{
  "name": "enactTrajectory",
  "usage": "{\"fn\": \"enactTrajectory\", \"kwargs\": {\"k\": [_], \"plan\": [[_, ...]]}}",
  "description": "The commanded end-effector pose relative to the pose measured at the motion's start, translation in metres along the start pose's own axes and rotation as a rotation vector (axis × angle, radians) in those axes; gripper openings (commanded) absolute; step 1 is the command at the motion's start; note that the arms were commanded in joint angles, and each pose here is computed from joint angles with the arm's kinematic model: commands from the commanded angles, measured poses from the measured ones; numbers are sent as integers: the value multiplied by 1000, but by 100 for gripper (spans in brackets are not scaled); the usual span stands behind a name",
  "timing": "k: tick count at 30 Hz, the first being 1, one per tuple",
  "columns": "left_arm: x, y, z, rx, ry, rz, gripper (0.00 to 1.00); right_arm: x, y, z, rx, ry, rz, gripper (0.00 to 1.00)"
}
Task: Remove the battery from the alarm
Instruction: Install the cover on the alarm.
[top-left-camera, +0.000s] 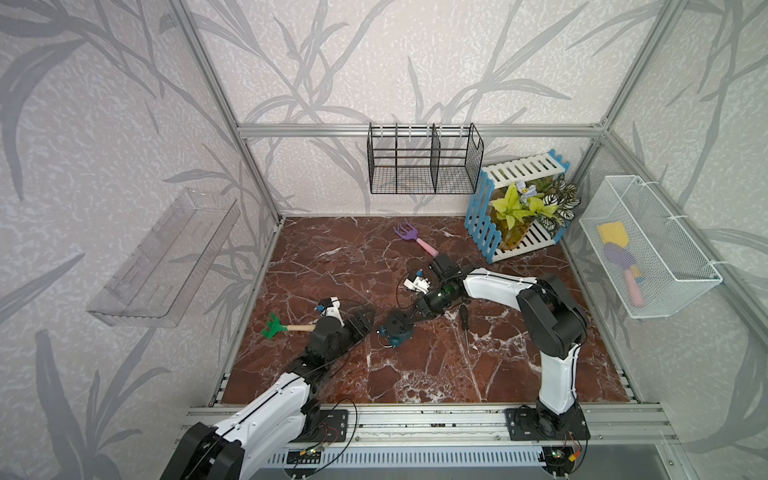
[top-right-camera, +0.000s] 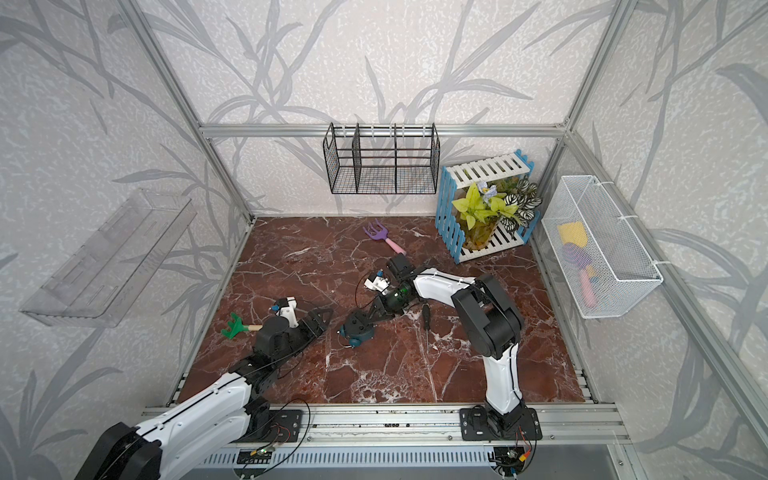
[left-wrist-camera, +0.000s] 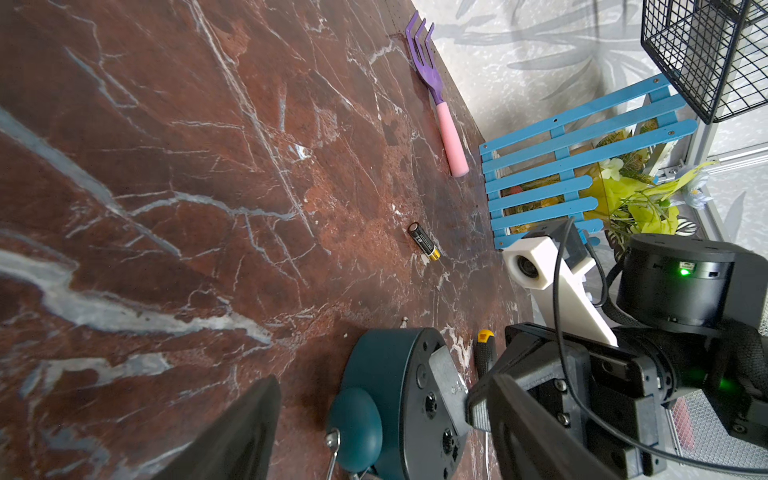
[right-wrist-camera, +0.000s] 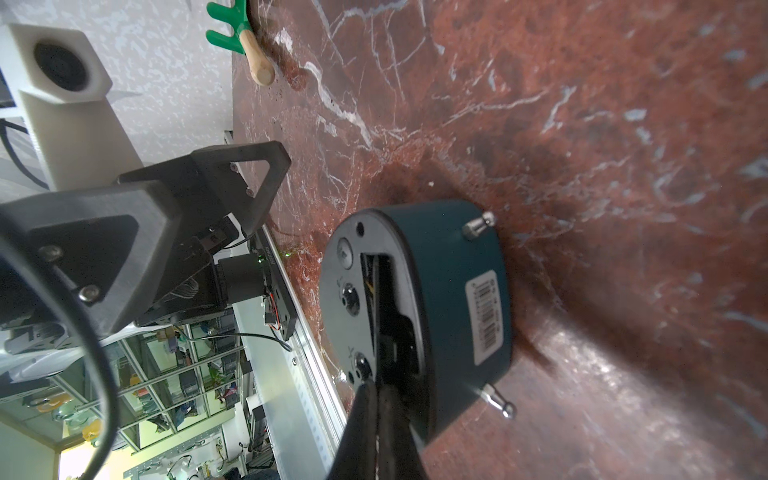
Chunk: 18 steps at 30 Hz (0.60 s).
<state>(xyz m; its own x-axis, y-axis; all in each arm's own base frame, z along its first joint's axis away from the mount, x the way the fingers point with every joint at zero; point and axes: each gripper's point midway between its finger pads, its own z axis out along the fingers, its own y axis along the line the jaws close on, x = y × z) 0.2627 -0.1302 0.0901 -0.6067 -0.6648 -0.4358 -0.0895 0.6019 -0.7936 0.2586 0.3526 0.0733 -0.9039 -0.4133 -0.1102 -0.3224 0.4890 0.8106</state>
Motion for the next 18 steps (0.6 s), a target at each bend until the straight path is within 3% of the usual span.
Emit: {"fn": "enactTrajectory", "kwargs": {"k": [1, 8, 18], "plan": [[-12, -19, 1, 49, -24, 21, 82, 4, -3, 6, -22, 19, 14, 2], [-11, -22, 4, 58, -13, 25, 82, 12, 0, 10, -52, 13, 38, 2], [1, -31, 20, 72, 100, 97, 78, 16, -5, 13, 18, -110, 118, 2]]}}
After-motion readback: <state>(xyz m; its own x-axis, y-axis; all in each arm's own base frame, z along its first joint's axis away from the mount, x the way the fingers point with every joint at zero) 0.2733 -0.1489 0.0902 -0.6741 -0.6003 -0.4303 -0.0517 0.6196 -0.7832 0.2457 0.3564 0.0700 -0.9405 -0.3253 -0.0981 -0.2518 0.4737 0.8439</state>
